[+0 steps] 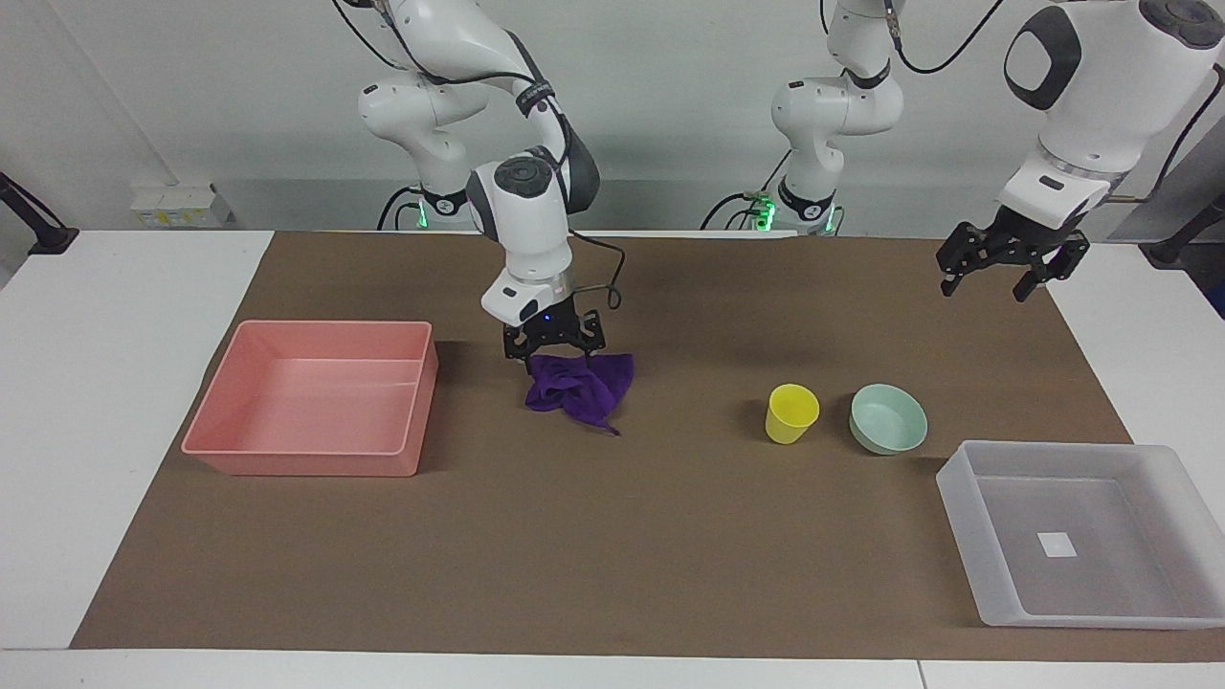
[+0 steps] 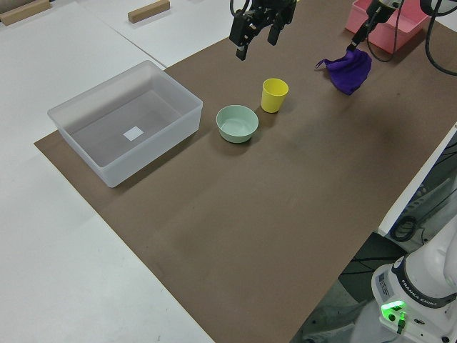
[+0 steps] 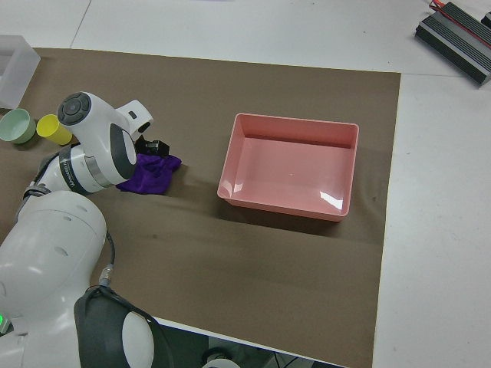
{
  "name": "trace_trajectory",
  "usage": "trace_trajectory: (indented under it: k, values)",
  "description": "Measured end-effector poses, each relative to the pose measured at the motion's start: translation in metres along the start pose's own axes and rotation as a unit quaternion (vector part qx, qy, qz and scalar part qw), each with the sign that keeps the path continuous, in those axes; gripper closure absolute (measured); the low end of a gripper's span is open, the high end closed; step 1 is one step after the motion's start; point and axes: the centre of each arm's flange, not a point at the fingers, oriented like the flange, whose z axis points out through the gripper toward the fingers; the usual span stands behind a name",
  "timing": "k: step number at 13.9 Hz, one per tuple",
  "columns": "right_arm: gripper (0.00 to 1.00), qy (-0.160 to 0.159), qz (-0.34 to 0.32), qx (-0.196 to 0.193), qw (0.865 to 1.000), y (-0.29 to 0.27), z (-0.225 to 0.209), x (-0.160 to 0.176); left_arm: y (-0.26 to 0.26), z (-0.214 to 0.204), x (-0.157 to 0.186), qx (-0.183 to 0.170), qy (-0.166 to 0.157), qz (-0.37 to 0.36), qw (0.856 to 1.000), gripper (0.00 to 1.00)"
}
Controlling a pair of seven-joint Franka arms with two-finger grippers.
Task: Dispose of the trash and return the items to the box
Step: 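Grasp the purple cloth with the right gripper while the left gripper reaches the bowl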
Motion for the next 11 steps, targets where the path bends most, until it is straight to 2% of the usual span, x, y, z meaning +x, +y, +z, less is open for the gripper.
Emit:
trace_trajectory:
  k: [5, 9, 11]
  values:
    - [0.00, 0.009, 0.000, 0.004, 1.000, 0.004, 0.021, -0.008, -0.024, 0.063, -0.007, 0.005, 0.016, -0.003, 1.000, 0.00]
    - [0.00, 0.011, -0.012, 0.004, 1.000, 0.005, 0.047, -0.013, -0.031, 0.138, -0.014, 0.008, 0.027, -0.012, 1.000, 0.00]
    - [0.21, 0.009, -0.023, 0.003, 1.000, 0.006, 0.049, -0.014, -0.031, 0.172, -0.017, 0.003, 0.034, -0.018, 0.999, 0.00]
